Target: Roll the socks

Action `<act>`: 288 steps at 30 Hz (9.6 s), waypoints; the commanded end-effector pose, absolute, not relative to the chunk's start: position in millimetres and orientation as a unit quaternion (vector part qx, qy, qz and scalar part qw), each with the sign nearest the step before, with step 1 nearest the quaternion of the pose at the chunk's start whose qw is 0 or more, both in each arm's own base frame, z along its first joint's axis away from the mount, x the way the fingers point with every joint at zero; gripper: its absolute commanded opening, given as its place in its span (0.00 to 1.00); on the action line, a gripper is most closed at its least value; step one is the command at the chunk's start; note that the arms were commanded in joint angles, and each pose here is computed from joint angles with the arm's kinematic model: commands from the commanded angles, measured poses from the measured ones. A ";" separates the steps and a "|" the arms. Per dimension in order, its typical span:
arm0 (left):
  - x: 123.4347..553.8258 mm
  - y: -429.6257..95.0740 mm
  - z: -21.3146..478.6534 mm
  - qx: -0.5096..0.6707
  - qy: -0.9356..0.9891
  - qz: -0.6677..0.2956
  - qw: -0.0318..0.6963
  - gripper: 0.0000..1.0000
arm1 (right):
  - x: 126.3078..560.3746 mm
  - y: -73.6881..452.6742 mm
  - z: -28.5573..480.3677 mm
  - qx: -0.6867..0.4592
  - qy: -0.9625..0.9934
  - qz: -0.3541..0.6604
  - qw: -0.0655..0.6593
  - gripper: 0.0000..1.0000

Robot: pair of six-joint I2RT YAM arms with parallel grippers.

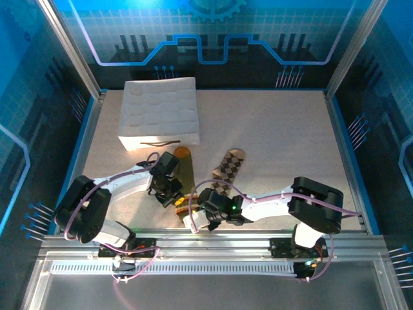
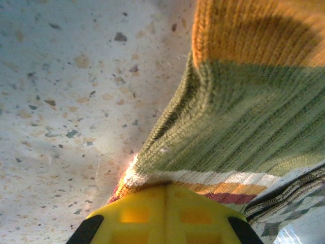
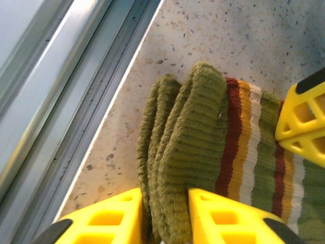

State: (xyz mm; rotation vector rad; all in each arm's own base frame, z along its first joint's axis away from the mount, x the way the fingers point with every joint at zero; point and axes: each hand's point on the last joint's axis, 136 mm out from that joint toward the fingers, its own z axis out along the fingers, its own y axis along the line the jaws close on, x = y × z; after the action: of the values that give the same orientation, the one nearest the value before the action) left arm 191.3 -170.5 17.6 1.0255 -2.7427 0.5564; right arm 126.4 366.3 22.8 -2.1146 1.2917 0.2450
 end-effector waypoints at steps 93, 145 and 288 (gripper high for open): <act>170.1 -145.3 1.7 0.336 -0.931 0.127 0.062 0.01 | 166.3 390.2 50.9 -0.774 0.472 0.010 0.422 0.47; 171.4 -134.6 17.4 0.583 -0.773 0.247 0.047 0.52 | 161.1 414.9 5.6 -0.588 0.726 0.328 0.137 0.00; 145.0 -75.5 -8.3 0.602 -0.793 0.041 0.086 0.22 | 197.0 430.8 59.8 -0.760 0.458 0.022 0.460 0.64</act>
State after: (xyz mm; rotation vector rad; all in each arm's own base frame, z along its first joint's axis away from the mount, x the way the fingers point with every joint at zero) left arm 205.5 -100.2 18.4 1.8675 -2.4362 0.4987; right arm 171.3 415.3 48.2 -1.8717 1.2969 0.3057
